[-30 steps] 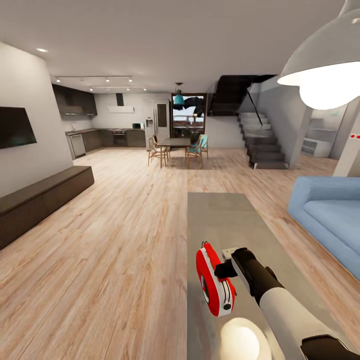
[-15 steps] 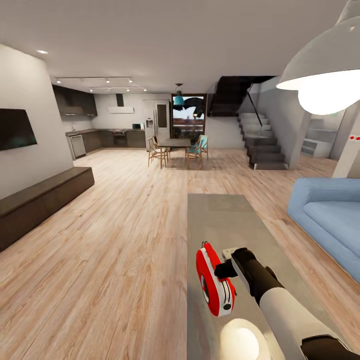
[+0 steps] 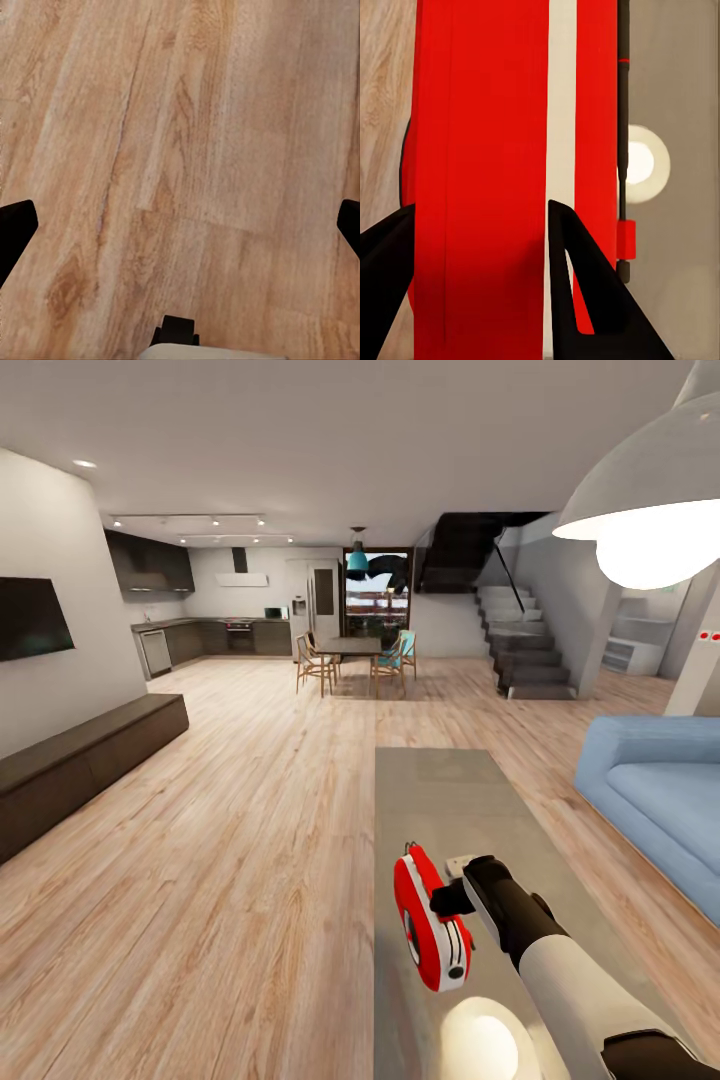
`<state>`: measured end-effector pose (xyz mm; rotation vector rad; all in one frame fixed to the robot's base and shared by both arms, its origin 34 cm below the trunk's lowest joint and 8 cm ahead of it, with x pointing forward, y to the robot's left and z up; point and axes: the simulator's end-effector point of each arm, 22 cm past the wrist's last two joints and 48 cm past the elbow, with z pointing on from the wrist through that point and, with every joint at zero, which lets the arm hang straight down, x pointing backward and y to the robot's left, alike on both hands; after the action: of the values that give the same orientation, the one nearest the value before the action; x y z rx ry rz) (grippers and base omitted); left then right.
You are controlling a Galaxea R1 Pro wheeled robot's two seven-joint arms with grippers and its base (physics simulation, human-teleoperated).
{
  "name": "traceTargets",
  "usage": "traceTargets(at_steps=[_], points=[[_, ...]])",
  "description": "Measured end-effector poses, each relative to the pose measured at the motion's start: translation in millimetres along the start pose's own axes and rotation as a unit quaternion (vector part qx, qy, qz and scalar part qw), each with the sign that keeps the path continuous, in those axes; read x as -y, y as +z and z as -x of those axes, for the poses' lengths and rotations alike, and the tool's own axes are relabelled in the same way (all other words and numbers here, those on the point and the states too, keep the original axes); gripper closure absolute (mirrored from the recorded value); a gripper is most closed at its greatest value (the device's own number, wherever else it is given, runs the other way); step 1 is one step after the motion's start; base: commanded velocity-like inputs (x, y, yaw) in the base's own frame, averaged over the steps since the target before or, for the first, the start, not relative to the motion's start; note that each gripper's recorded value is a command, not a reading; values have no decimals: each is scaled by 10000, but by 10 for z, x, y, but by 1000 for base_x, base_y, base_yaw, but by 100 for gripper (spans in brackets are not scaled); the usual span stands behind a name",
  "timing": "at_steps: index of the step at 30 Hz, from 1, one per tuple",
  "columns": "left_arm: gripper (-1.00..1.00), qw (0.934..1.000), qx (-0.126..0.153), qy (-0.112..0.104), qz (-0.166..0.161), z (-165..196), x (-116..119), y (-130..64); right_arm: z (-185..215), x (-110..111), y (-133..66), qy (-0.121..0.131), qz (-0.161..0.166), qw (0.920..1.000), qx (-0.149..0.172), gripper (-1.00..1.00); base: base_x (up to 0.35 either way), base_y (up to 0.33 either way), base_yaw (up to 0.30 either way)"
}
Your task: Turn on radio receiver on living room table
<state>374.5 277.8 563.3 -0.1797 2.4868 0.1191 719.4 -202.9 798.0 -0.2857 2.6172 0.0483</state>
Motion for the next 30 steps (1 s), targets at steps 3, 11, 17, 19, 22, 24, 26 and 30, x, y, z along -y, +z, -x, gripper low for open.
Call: traceTargets(at_steps=[3, 11, 17, 19, 22, 24, 26, 30], points=[[-100, 10000, -13, 5, 14, -3, -30, 3, 12, 5, 0, -5, -14, 10000, 27, 100, 0, 0, 0], [100, 9999, 107, -9, -1, 96, -16, 11, 227, 252, -25, -48, -543, 9972, 519, 100, 0, 0, 0], [100, 9993, 358, -48, 104, 339, -118, 33, 368, 275, -9, -2, -576, 9938, 946, 100, 0, 0, 0], [100, 9983, 450, -200, 315, 436, -324, 41, 378, 274, -9, -8, -574, 9936, 971, 100, 0, 0, 0], [100, 9961, 639, -409, 442, 634, -457, 40, 378, 163, 3, -34, -329, 9947, 977, 100, 0, 0, 0], [100, 9944, 868, -451, 399, 914, -439, 31, 366, -21, 12, -92, 74, 9953, 956, 100, 0, 0, 0], [100, 9945, 925, -419, 255, 1104, -354, 23, 354, -174, 4, -162, 436, 9945, 935, 100, 0, 0, 0], [100, 9956, 811, -199, -418, 1563, 36, -59, 225, -336, -18, -735, 962, 9898, 748, 100, 0, 0, 0]])
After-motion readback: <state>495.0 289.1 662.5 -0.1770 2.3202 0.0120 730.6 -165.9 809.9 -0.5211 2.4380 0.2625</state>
